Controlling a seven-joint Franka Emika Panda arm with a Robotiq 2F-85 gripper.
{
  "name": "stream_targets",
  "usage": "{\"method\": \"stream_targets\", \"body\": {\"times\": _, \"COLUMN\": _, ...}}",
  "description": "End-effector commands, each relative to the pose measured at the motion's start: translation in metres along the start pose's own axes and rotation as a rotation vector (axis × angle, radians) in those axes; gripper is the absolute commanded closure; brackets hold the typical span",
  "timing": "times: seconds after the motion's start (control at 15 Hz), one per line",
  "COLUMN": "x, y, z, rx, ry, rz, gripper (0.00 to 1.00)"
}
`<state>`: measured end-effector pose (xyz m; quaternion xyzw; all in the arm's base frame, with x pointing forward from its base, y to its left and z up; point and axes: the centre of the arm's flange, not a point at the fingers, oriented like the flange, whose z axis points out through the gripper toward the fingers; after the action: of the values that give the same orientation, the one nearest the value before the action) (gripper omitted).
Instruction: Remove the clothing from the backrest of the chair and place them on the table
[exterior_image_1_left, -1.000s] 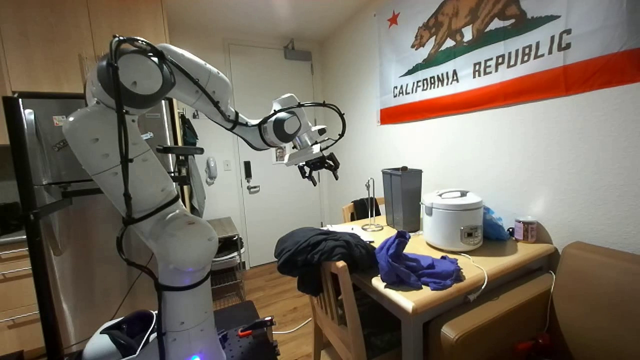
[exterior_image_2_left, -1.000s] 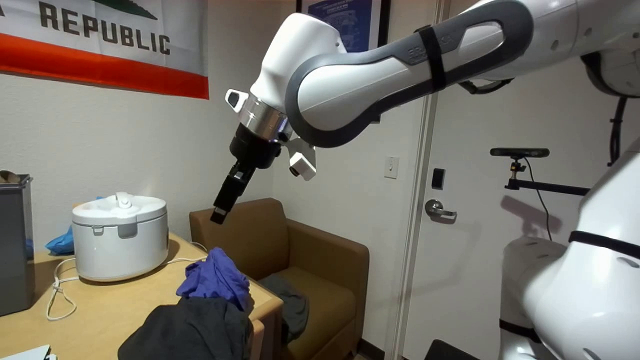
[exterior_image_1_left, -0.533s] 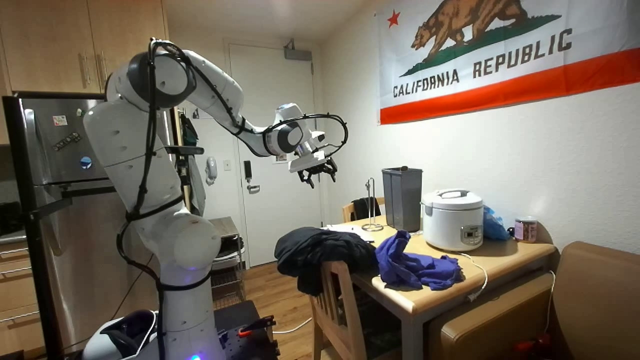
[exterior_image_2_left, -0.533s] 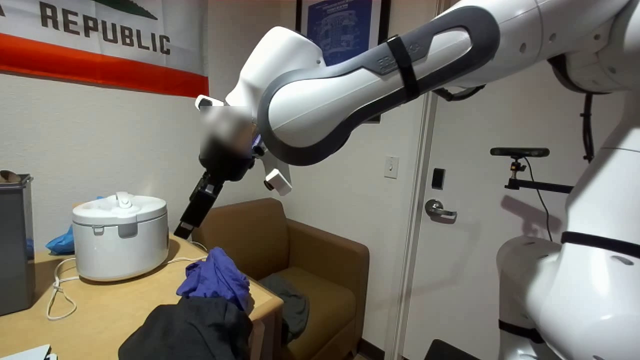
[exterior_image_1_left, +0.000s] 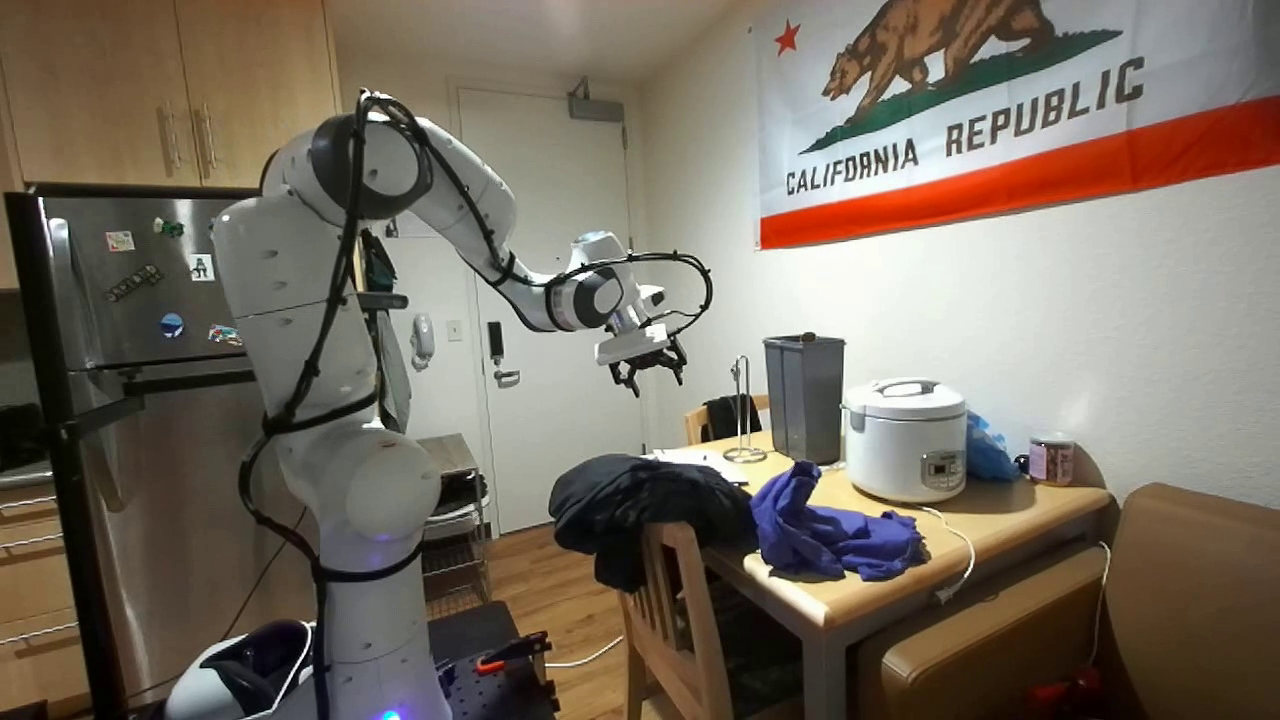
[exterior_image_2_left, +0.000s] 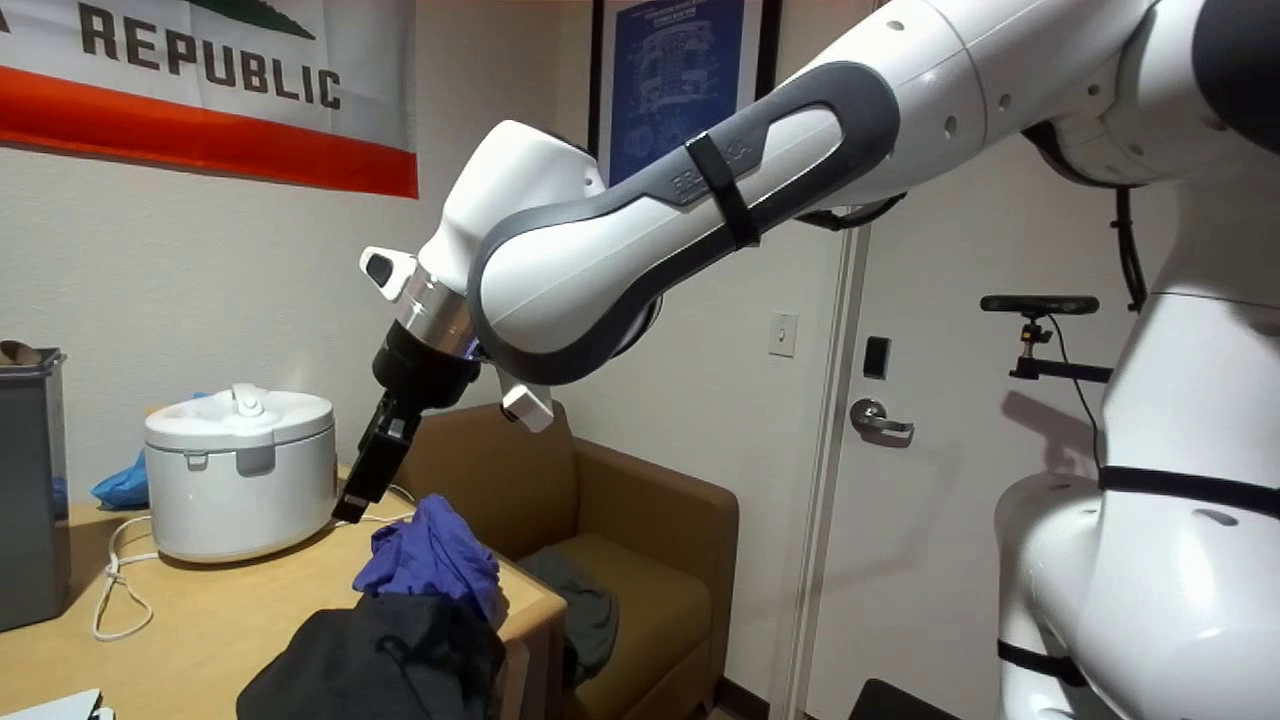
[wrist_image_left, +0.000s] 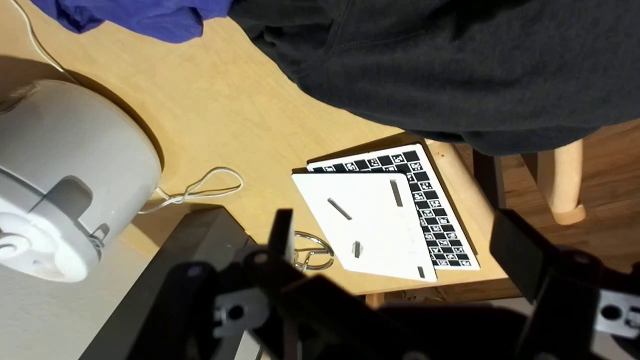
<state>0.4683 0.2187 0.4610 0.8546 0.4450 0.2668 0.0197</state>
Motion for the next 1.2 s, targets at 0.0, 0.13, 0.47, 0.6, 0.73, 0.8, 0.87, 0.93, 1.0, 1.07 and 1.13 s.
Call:
{"method": "stream_targets", "body": {"times": 0.0, "x": 0.002, "y": 0.014, "z": 0.027, "rx": 0.033, "ry": -0.011, "rz": -0.021, "gripper": 0.00}}
{"method": "stream_targets", "body": {"times": 0.13, "x": 0.002, "y": 0.014, "z": 0.038, "rx": 0.053, "ry": -0.027, "rz": -0.034, "gripper": 0.00}}
{"method": "stream_targets", "body": {"times": 0.47, "x": -0.002, "y": 0.005, "z": 0.043, "rx": 0.054, "ry": -0.043, "rz": -0.036, "gripper": 0.00}}
{"method": "stream_targets", "body": {"times": 0.6, "x": -0.001, "y": 0.004, "z": 0.041, "rx": 0.051, "ry": -0.037, "rz": -0.034, "gripper": 0.00}}
{"method": "stream_targets", "body": {"times": 0.73, "x": 0.000, "y": 0.002, "z": 0.043, "rx": 0.056, "ry": -0.016, "rz": -0.040, "gripper": 0.00}}
{"method": "stream_targets", "body": {"times": 0.8, "x": 0.001, "y": 0.001, "z": 0.048, "rx": 0.060, "ry": -0.013, "rz": -0.042, "gripper": 0.00}}
{"method": "stream_targets", "body": {"times": 0.87, "x": 0.002, "y": 0.000, "z": 0.052, "rx": 0.065, "ry": -0.012, "rz": -0.042, "gripper": 0.00}}
{"method": "stream_targets", "body": {"times": 0.93, "x": 0.003, "y": 0.000, "z": 0.056, "rx": 0.070, "ry": -0.016, "rz": -0.041, "gripper": 0.00}}
{"method": "stream_targets", "body": {"times": 1.0, "x": 0.003, "y": -0.001, "z": 0.060, "rx": 0.075, "ry": -0.019, "rz": -0.036, "gripper": 0.00}}
{"method": "stream_targets", "body": {"times": 1.07, "x": 0.002, "y": -0.002, "z": 0.064, "rx": 0.082, "ry": -0.023, "rz": -0.035, "gripper": 0.00}}
{"method": "stream_targets", "body": {"times": 1.13, "x": 0.001, "y": -0.002, "z": 0.069, "rx": 0.086, "ry": -0.028, "rz": -0.034, "gripper": 0.00}}
